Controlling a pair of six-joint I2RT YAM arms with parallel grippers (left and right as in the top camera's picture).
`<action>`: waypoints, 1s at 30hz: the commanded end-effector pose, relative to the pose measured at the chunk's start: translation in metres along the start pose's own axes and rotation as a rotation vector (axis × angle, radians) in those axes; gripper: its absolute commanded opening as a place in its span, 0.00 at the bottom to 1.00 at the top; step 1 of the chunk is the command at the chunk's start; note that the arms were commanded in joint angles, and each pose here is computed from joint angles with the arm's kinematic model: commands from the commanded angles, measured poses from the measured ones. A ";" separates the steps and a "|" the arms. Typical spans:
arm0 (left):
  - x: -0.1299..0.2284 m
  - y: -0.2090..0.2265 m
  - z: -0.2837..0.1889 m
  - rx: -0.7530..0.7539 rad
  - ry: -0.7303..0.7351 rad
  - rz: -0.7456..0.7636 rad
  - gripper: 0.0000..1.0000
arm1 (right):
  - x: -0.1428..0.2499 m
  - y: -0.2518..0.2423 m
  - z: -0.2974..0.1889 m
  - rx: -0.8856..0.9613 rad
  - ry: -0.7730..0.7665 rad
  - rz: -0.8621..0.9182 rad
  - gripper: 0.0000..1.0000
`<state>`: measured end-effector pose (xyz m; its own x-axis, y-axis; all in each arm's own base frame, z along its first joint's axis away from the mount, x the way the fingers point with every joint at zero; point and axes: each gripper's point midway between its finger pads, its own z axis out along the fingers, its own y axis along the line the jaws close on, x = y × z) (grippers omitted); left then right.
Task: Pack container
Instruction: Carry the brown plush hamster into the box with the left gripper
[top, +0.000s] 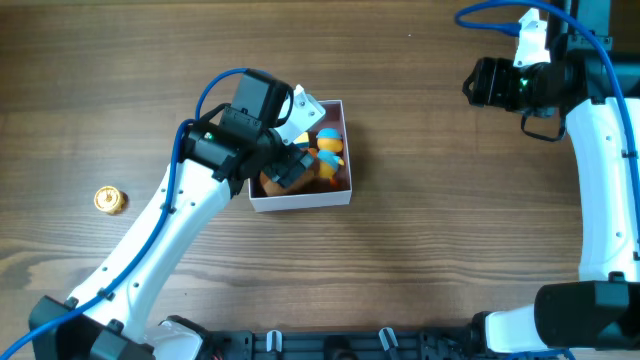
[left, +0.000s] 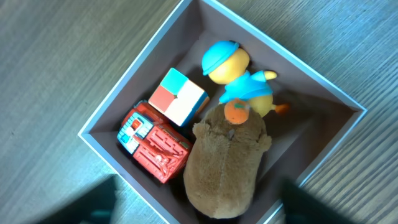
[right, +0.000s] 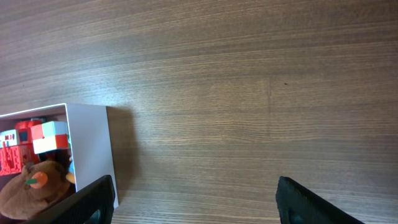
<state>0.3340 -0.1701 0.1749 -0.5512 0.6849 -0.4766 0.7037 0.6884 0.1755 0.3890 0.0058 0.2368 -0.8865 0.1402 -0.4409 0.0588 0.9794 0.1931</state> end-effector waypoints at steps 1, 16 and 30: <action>0.009 -0.001 0.019 0.018 0.063 -0.091 0.13 | 0.004 -0.005 0.007 0.022 0.022 0.016 0.80; 0.095 -0.104 0.113 0.443 0.543 -0.255 0.16 | 0.005 -0.005 0.007 0.023 0.028 0.013 0.80; 0.027 -0.055 0.052 0.241 0.274 -0.194 0.17 | 0.006 -0.005 0.007 0.023 0.033 0.010 0.80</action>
<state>0.2924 -0.1966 0.0647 -0.7822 0.6147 -0.1013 0.6228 0.7671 -0.1539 0.3860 0.0060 0.2350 -0.8930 0.1402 -0.4276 0.0614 0.9793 0.1930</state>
